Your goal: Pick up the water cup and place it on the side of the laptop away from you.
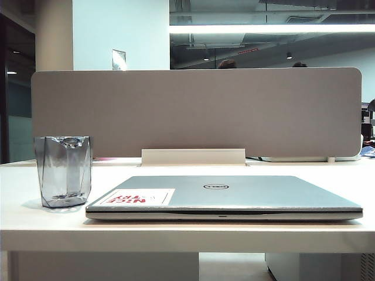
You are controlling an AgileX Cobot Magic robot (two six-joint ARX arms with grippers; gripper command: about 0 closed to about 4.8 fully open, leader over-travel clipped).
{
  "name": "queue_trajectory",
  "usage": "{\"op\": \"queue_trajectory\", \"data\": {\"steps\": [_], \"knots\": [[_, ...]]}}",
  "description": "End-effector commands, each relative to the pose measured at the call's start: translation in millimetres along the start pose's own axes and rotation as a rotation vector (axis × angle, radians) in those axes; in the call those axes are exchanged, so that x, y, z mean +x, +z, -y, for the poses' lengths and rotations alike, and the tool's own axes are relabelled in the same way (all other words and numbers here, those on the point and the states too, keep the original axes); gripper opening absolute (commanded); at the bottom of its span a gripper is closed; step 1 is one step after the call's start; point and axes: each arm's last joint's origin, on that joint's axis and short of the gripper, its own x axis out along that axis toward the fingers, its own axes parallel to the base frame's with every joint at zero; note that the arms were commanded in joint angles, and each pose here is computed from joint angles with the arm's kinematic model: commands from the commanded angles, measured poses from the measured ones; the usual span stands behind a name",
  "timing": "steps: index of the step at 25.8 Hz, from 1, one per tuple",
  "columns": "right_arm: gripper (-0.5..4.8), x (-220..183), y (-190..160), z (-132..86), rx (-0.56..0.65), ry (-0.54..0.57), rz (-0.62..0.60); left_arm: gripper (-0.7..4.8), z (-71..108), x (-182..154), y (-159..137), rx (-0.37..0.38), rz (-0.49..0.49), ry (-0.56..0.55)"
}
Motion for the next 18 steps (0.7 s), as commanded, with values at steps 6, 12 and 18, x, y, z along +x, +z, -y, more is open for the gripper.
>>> {"op": "queue_trajectory", "data": {"steps": [6,12,18], "knots": [[-0.08,0.4,-0.8,-0.1,0.0,0.005,0.007,-0.05,-13.9,38.1,-18.8,-0.055,-0.179,-0.072],[-0.08,0.4,-0.8,-0.1,0.0,0.005,0.007,-0.05,-9.3,56.6,-30.6,0.042,-0.233,-0.193],[-0.08,0.4,-0.9,-0.1,0.0,0.005,0.005,-0.04,6.2,72.0,-49.1,0.201,-0.319,-0.327]]}}
